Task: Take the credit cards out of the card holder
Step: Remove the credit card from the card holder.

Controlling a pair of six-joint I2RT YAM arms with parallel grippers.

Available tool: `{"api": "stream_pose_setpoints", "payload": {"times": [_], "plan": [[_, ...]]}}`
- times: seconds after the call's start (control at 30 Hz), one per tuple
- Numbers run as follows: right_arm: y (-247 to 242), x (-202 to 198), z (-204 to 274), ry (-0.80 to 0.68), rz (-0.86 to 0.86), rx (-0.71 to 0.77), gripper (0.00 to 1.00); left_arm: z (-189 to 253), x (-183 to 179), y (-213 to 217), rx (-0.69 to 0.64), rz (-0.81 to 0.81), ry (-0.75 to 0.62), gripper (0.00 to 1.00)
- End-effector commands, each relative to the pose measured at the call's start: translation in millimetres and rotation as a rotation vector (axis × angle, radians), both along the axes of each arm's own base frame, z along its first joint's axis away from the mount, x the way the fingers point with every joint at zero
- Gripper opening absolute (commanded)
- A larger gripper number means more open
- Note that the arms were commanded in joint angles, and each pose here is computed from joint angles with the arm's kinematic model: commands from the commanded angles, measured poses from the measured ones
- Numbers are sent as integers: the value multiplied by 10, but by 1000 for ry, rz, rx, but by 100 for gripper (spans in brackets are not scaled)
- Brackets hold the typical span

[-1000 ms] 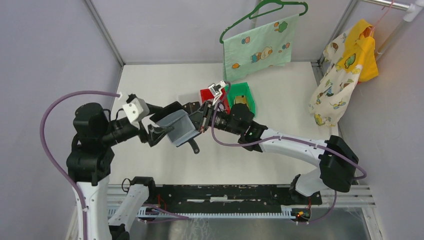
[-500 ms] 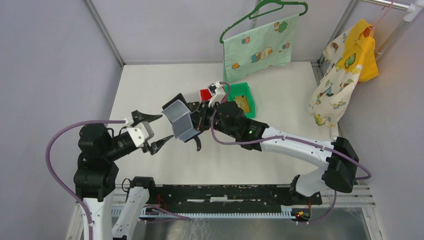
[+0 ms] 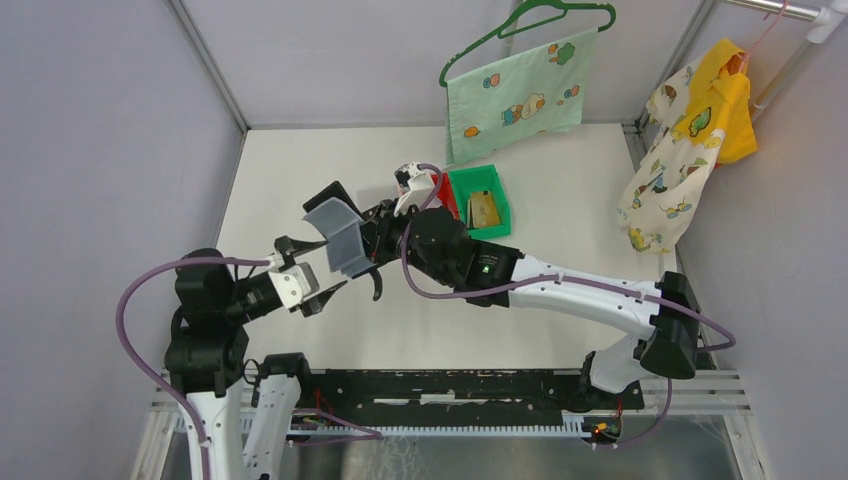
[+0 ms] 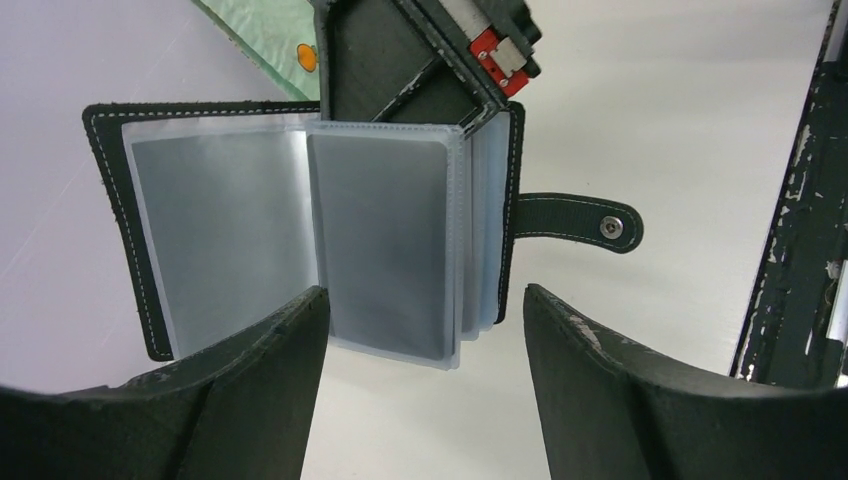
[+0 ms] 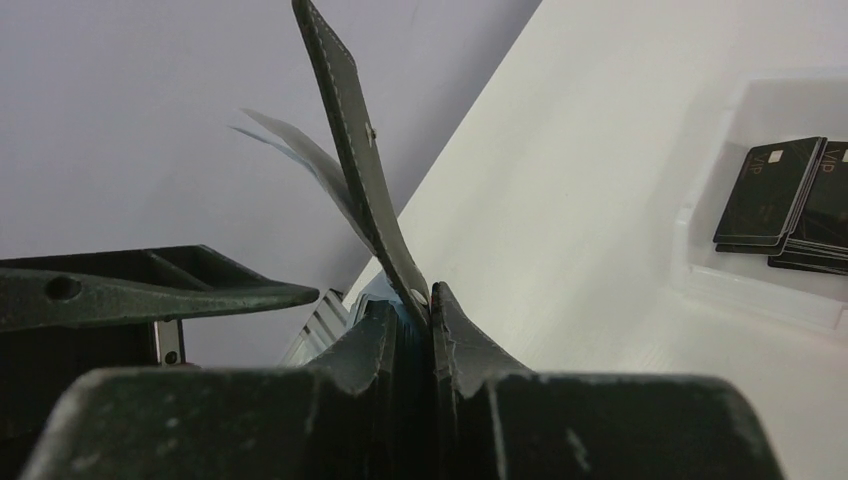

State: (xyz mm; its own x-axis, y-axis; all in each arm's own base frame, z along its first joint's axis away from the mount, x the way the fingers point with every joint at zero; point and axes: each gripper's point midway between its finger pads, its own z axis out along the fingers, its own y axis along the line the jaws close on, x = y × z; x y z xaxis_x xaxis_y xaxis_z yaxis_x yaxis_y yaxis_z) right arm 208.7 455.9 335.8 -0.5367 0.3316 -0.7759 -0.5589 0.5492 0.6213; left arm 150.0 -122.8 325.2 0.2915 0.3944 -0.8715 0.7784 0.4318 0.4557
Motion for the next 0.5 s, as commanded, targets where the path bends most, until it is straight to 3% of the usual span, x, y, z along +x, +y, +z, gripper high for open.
{"api": "stream_pose_setpoints", "payload": {"times": [0.0,0.13,0.47], "plan": [[30,59,294,-50,-37,49,0,16,-64,-30,44,-55,-117,76],[54,36,286,-46,-30,51,0,-1,-6,33,98,-27,-175,68],[123,-15,296,-36,0,68,0,-55,3,19,94,-40,-172,64]]}}
